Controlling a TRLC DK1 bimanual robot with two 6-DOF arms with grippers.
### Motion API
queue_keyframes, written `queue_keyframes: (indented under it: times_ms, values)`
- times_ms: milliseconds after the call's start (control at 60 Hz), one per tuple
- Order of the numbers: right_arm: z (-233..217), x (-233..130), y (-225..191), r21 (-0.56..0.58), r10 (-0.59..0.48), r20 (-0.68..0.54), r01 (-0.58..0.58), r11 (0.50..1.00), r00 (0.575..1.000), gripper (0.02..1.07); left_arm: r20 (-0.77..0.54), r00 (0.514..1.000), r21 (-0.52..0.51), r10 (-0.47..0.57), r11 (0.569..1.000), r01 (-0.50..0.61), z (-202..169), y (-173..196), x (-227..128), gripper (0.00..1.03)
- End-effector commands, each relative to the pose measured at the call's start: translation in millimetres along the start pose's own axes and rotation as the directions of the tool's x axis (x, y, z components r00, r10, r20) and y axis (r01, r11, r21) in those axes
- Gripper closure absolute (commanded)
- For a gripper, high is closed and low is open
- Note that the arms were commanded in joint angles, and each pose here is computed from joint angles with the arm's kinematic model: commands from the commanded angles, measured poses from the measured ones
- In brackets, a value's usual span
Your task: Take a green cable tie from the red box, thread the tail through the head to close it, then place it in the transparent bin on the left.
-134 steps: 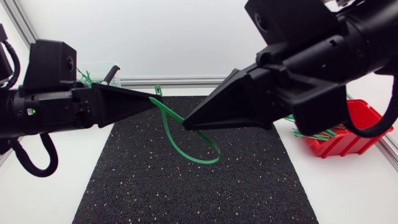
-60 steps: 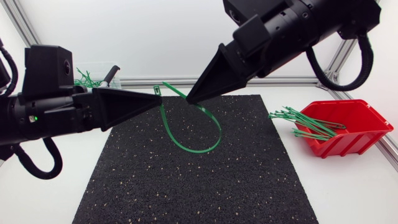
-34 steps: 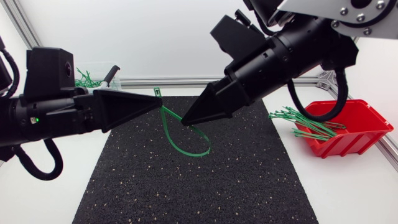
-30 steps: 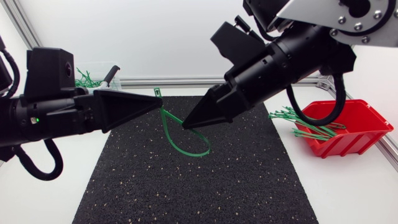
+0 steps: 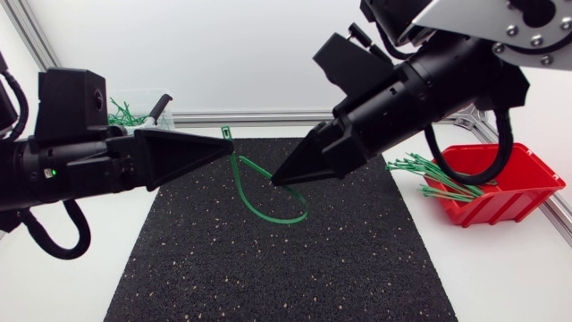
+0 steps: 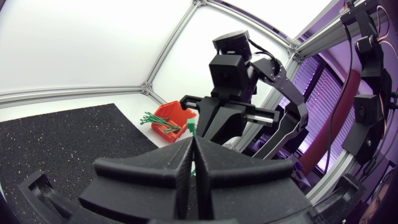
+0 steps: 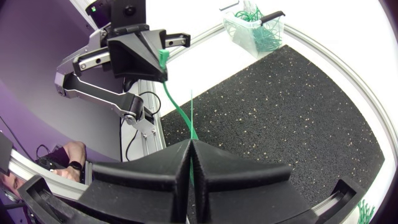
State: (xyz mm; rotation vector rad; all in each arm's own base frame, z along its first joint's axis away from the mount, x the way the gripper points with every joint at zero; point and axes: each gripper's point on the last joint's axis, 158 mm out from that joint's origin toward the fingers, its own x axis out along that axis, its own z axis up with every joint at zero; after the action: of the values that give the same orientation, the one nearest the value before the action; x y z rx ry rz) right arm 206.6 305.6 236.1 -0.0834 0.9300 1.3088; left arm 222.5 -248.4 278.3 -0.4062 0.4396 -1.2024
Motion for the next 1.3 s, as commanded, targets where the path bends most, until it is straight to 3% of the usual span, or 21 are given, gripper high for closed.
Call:
queue_keyframes:
  times_ms: [0,117,200,333,400,517,583,650,800,917,1083,1100,1133,1217,1283]
  values:
    - [7.8,-9.5,9.2,0.011,-0.003,0.044,0.002,1.0,0.999,1.02,-0.017,1.0,-0.005,-0.001,1.0,0.001,-11.0,4.0,2.5,1.0]
    - [3.1,-0.7,-6.4,-0.025,-0.175,0.039,0.176,0.984,0.984,1.01,-0.016,1.0,-0.008,0.002,1.0,-0.002,-11.1,5.1,2.1,1.0]
    - [2.8,-0.3,2.5,-0.083,-0.17,0.07,0.175,0.981,0.983,1.01,-0.018,1.0,-0.011,0.002,1.0,-0.003,-11.7,5.4,2.1,1.0]
    - [3.6,-6.9,8.4,-0.075,-0.165,0.066,0.17,0.983,0.984,1.02,-0.019,1.0,-0.011,0.001,1.0,-0.001,-11.5,5.0,2.5,1.0]
    - [-6.4,-0.9,27.3,-0.045,-0.056,-0.013,0.056,0.997,0.998,1.02,-0.02,1.0,-0.01,0.0,1.0,0.0,-11.8,4.6,2.7,1.0]
    - [-0.1,-9.9,33.0,-0.05,-0.041,0.025,0.042,0.998,0.999,1.02,-0.022,1.0,-0.013,0.001,1.0,-0.001,-12.6,5.0,2.7,1.0]
    - [-0.1,-14.0,21.8,-0.055,-0.127,0.034,0.129,0.99,0.991,1.02,-0.022,1.0,-0.014,0.001,1.0,-0.001,-13.2,5.3,2.7,1.0]
    - [-1.8,-6.6,12.6,-0.125,-0.279,0.063,0.285,0.95,0.958,1.02,-0.024,1.0,-0.016,0.002,1.0,-0.002,-13.7,5.8,2.9,1.0]
    - [-2.5,-6.8,24.0,-0.156,-0.248,0.089,0.259,0.953,0.965,1.02,-0.029,1.0,-0.019,0.0,1.0,-0.001,-14.6,5.7,3.7,1.0]
    - [-14.3,-9.9,22.3,-0.049,-0.139,-0.024,0.137,0.989,0.99,1.02,-0.03,1.0,-0.019,-0.002,1.0,0.002,-14.3,5.3,4.7,1.0]
    - [-5.3,-18.5,20.6,-0.051,-0.154,0.023,0.155,0.987,0.988,1.02,-0.034,0.999,-0.02,-0.006,1.0,0.005,-15.6,4.4,5.3,1.0]
    - [-6.0,-18.1,18.8,-0.052,-0.165,0.02,0.166,0.985,0.986,1.02,-0.034,0.999,-0.021,-0.004,1.0,0.003,-16.0,5.1,5.2,1.0]
    - [-8.8,-17.7,-2.7,-0.064,-0.293,0.011,0.293,0.954,0.956,1.02,-0.034,0.999,-0.021,-0.004,1.0,0.003,-16.0,5.1,5.2,1.0]
    - [-16.5,-1.9,-8.1,-0.198,-0.48,0.026,0.475,0.857,0.877,1.01,-0.034,0.999,-0.021,-0.004,1.0,0.003,-16.0,5.1,5.2,1.0]
    - [-20.4,-0.3,-17.8,-0.209,-0.533,0.01,0.523,0.827,0.846,1.01,-0.035,0.999,-0.023,-0.003,1.0,0.002,-16.9,5.5,5.2,1.0]
